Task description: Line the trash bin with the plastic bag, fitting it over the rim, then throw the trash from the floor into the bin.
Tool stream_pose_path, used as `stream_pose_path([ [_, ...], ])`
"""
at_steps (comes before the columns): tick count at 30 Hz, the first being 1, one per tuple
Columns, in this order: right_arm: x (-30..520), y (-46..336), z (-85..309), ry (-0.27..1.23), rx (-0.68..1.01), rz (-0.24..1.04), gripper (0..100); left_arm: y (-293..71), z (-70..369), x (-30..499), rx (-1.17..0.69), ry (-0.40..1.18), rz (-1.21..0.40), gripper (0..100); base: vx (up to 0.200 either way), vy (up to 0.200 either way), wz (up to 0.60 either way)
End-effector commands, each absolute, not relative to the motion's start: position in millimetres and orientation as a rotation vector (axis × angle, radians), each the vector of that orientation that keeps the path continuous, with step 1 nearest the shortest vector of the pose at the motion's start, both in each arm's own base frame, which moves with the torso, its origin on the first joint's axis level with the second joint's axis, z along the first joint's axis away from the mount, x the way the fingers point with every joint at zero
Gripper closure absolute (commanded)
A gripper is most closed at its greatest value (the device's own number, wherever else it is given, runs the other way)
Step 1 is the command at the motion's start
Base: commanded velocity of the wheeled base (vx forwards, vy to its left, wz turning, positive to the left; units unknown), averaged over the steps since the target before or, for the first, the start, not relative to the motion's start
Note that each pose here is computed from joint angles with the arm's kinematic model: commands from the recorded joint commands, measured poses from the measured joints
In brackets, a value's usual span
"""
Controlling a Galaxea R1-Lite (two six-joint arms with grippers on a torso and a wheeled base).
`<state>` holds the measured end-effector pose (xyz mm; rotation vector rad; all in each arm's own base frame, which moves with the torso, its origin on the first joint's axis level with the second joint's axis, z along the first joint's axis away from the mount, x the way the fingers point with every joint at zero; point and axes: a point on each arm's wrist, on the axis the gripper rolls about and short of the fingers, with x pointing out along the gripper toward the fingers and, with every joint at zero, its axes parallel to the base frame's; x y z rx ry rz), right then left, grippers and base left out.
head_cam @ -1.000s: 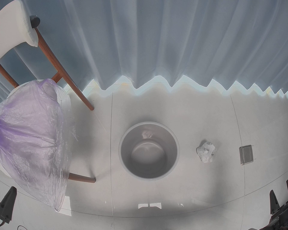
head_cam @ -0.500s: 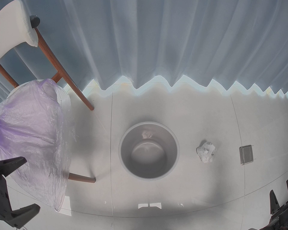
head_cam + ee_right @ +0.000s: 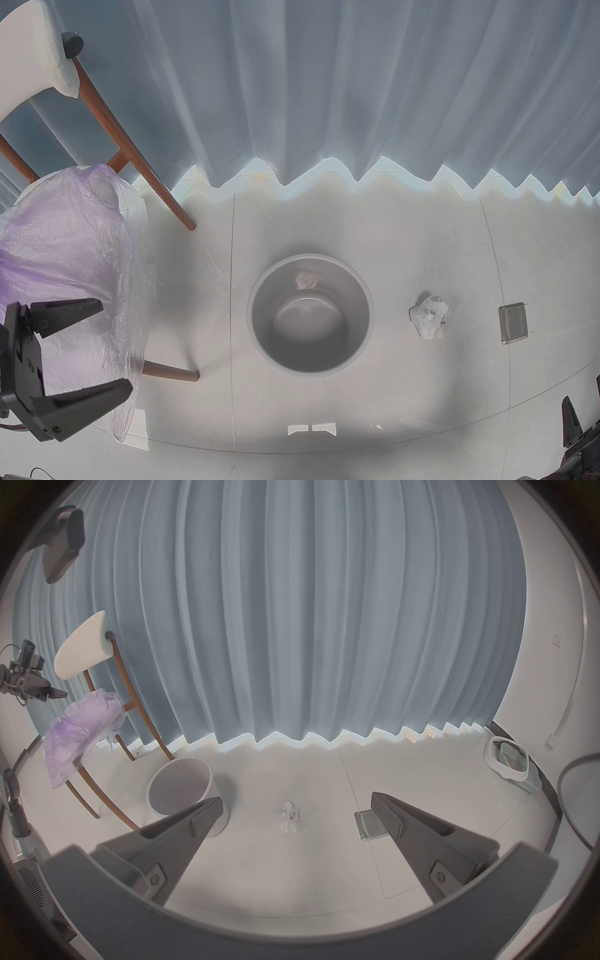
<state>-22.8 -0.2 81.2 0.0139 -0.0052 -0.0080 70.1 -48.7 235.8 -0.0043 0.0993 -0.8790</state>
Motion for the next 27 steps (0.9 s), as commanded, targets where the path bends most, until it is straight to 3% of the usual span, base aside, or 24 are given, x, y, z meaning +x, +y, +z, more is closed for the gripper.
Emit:
stream_pose_path([
  [1, -22.8, -0.2, 76.0, -0.005, 0.014, -0.008, 0, -60.7, 236.2, 94.1, 0.033, 0.161, -0.864, 0, 0.0, 0.0, 0.0],
  [21, -22.8, -0.2, 76.0, -0.005, 0.014, -0.008, 0, -53.3, 221.0, 127.6, 0.308, 0.223, -0.444, 0, 0.0, 0.0, 0.0],
  [27, -22.8, -0.2, 76.0, -0.005, 0.014, -0.008, 0, -50.7, 223.1, 126.0, 0.457, 0.215, -0.209, 0, 0.0, 0.0, 0.0],
])
